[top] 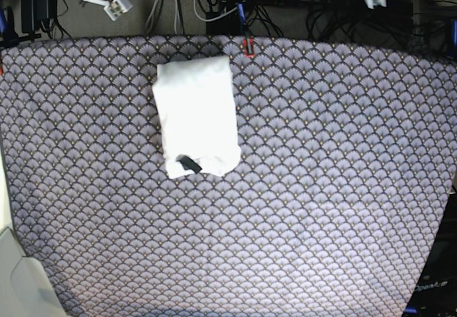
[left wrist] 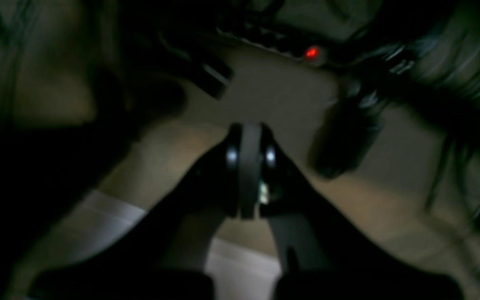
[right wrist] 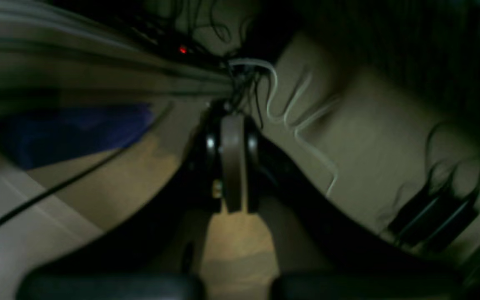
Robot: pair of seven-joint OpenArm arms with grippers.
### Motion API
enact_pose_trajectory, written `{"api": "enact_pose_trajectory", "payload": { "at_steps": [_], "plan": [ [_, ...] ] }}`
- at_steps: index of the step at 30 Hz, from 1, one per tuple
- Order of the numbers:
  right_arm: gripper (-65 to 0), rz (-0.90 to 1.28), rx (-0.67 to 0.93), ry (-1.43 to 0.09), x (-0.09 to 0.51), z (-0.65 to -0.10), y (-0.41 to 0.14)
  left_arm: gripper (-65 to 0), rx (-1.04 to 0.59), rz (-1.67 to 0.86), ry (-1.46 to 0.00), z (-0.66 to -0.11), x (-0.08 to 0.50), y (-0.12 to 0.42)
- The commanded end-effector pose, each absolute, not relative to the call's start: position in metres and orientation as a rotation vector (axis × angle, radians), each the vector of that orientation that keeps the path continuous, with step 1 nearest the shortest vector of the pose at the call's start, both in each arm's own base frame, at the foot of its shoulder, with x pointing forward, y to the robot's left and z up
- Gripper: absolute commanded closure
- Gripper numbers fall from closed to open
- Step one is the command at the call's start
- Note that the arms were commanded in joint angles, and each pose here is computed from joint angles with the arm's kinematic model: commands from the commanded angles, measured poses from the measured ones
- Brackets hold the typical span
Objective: Fold the T-shirt properly
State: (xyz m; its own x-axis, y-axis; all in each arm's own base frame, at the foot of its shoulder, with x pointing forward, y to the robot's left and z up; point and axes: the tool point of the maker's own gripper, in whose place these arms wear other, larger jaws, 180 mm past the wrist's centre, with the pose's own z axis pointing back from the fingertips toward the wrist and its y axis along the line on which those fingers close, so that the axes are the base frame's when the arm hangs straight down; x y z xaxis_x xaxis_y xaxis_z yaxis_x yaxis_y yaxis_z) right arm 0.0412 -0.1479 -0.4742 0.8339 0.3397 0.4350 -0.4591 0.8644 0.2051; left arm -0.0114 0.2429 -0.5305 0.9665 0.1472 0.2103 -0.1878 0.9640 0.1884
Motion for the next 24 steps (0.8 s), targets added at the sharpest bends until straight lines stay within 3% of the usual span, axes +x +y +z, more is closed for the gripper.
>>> {"api": "enact_pose_trajectory", "payload": {
  "at_steps": [1, 10, 16, 24],
  "plan": [
    [0.0, 0.397, 0.314, -0.424, 0.046, -0.474, -0.153, -0.4, 0.217, 0.114, -0.186, -0.539, -0.020, 0.242],
    [0.0, 0.084, 0.357, -0.304, 0.001, -0.556, -0.177, -0.4, 0.255, -0.031, -0.077, -0.626, -0.051, 0.239],
    [0.0, -0.118, 0.402, -0.300, -0.038, -0.596, -0.177, -0.4, 0.285, -0.028, -0.104, -0.643, -0.034, 0.242],
    [0.0, -0.115, -0.097, -0.299, -0.056, -0.631, -0.252, -0.4, 0.293, -0.011, -0.106, -0.651, -0.012, 0.237]
  ]
}}
